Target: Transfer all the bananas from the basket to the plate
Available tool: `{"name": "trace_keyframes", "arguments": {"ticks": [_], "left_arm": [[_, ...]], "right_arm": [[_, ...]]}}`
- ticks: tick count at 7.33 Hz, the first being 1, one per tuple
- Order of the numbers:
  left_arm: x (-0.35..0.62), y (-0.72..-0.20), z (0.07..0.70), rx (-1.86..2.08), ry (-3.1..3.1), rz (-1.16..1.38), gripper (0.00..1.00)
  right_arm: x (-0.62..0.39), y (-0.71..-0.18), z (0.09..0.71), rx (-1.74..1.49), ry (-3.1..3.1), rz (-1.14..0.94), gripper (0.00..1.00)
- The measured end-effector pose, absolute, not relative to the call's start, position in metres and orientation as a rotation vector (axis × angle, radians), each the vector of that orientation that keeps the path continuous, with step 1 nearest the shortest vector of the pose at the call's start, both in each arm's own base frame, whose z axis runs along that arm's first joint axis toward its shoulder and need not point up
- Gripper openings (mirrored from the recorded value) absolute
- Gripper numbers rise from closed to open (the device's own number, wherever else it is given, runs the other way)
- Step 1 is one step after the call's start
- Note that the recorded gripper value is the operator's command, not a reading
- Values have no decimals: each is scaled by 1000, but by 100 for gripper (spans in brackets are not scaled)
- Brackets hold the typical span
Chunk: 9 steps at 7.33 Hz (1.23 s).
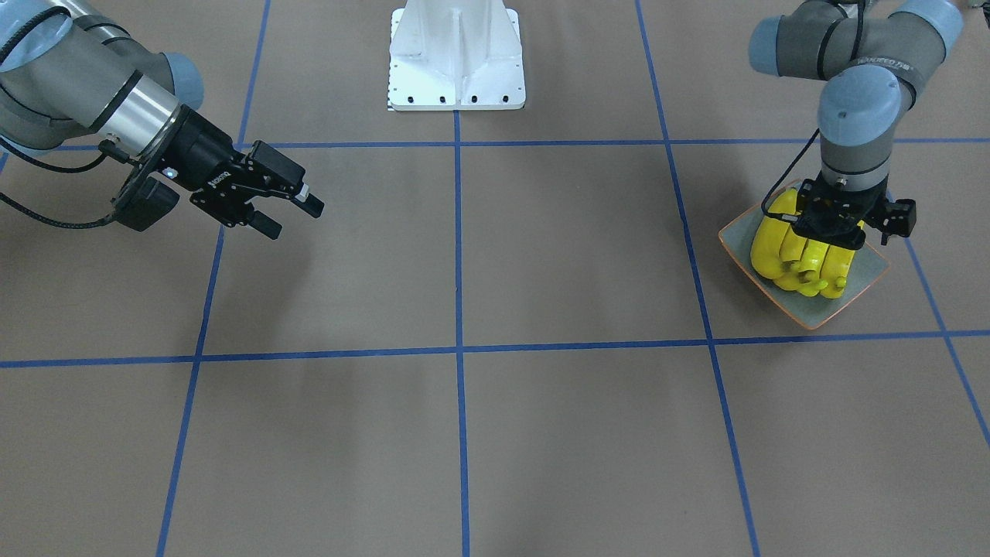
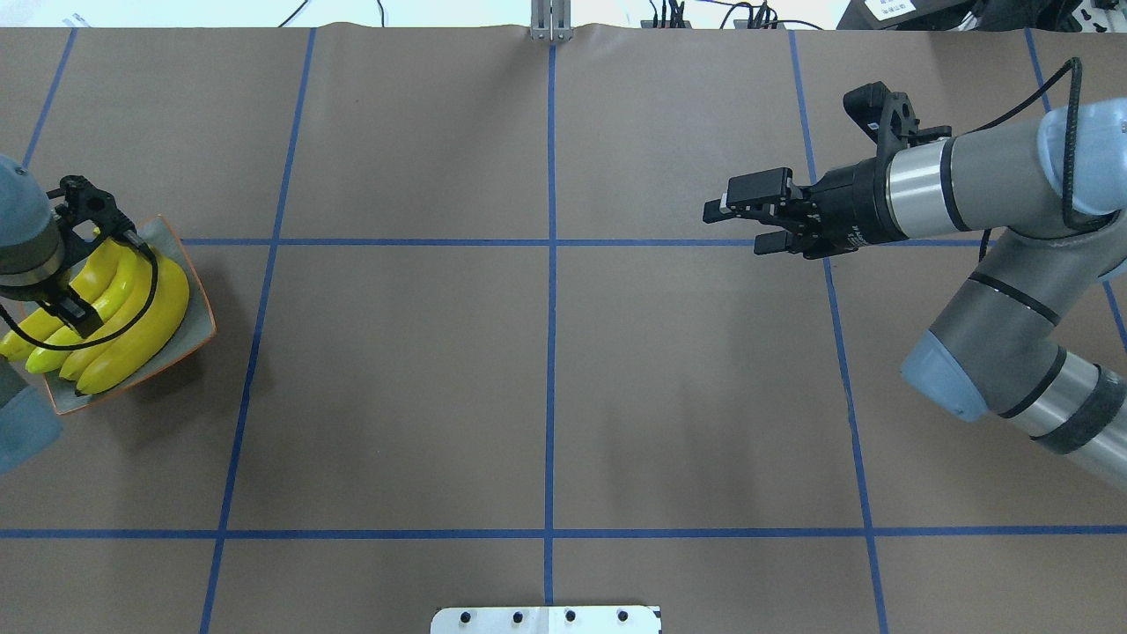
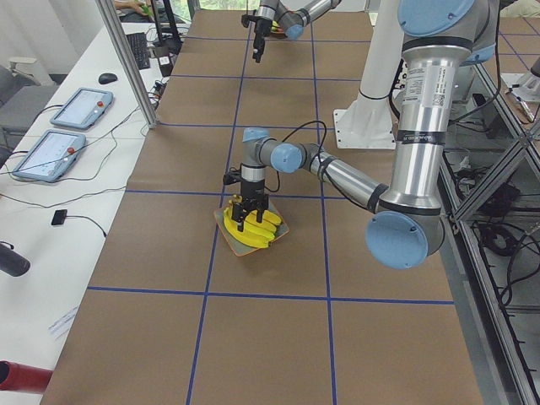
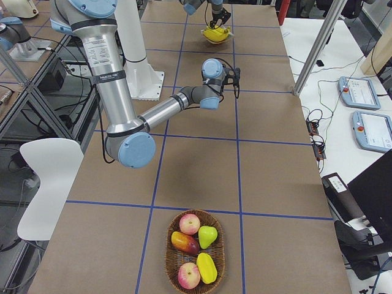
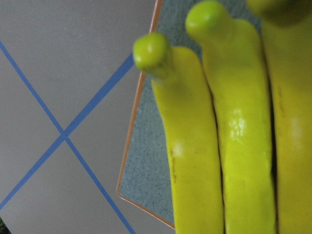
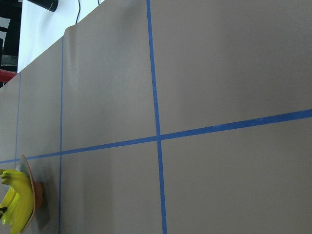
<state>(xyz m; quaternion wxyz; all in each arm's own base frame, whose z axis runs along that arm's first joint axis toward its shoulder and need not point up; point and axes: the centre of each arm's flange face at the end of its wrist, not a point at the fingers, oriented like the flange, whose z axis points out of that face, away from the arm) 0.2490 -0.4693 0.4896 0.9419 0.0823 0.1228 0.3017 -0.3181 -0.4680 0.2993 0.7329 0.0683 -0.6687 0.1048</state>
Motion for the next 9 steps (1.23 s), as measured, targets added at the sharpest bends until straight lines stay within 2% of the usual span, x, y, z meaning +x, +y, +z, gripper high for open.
{"name": "trace_keyframes", "arguments": {"ticks": [2, 4, 7, 9], "left_arm": [[225, -490, 453, 194, 374, 553, 100], [173, -510, 437, 190, 514, 450, 100], [96, -529, 441, 171, 629, 293, 100], [61, -537, 458, 131, 730, 217, 100]], "right_arm": [[-283, -473, 316, 151, -1451, 258, 100], [-217, -491, 364, 165, -1383, 261, 100], [-134, -514, 458, 256, -1220, 262, 100], [-76, -533, 488, 303, -1072, 229, 100]]}}
